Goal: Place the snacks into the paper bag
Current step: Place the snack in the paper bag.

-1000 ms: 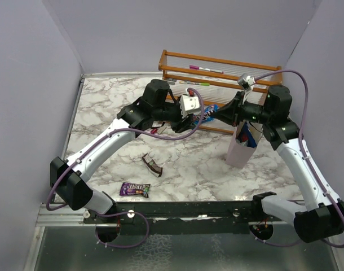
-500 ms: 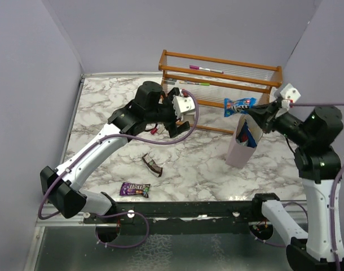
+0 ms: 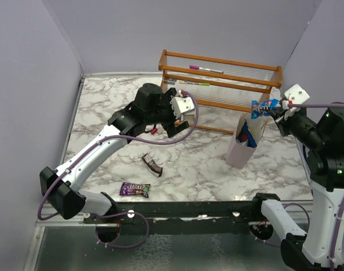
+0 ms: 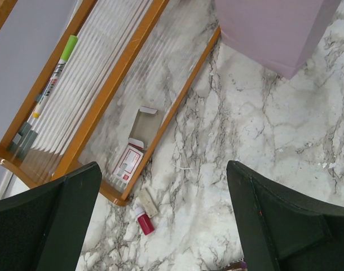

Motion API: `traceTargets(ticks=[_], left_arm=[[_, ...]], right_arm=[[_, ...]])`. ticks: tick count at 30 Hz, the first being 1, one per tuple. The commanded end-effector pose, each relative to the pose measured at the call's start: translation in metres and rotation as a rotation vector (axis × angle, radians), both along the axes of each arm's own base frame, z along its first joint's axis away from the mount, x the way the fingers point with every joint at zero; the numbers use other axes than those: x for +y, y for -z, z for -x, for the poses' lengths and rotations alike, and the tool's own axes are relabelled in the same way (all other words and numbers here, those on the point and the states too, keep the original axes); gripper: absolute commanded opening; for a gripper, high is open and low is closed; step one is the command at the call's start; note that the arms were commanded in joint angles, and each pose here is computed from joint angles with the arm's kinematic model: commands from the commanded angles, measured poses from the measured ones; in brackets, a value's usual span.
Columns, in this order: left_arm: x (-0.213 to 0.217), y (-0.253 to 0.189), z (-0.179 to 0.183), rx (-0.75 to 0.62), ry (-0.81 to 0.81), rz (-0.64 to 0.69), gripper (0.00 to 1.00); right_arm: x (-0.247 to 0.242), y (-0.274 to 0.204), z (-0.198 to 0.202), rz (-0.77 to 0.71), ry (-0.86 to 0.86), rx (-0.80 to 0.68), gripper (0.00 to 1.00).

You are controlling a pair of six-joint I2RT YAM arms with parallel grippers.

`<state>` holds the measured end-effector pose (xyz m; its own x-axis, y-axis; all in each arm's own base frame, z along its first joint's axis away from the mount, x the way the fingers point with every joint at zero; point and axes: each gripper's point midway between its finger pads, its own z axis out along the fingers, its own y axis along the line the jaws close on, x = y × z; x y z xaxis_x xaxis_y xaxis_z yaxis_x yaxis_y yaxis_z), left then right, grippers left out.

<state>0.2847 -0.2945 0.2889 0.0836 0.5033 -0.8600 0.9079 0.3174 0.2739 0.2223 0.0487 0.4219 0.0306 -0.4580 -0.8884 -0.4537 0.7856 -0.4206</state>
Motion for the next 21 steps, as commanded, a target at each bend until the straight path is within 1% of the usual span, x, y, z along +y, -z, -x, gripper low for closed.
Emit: traceTargets(ticks=[1, 8, 11, 15, 21], left_arm=[[0.005, -0.007, -0.005, -0.042, -0.032, -0.002, 0.96], [0.006, 0.002, -0.009, -0.032, -0.040, -0.029, 0.96], [0.006, 0.005, -0.011, -0.028, -0.045, -0.041, 0.96], [0.004, 0.008, -0.013, -0.022, -0.045, -0.043, 0.96], [0.003, 0.010, -0.014, -0.019, -0.045, -0.043, 0.96]], right_arm=[[-0.018, 0.032, -0.007, 0.089, 0.055, 0.147, 0.01], [-0.024, 0.051, -0.021, 0.136, 0.047, 0.268, 0.01], [-0.020, 0.061, -0.025, 0.137, 0.014, 0.316, 0.01], [-0.013, 0.070, -0.025, 0.129, -0.037, 0.352, 0.01], [-0.011, 0.090, -0.029, 0.125, -0.062, 0.412, 0.01]])
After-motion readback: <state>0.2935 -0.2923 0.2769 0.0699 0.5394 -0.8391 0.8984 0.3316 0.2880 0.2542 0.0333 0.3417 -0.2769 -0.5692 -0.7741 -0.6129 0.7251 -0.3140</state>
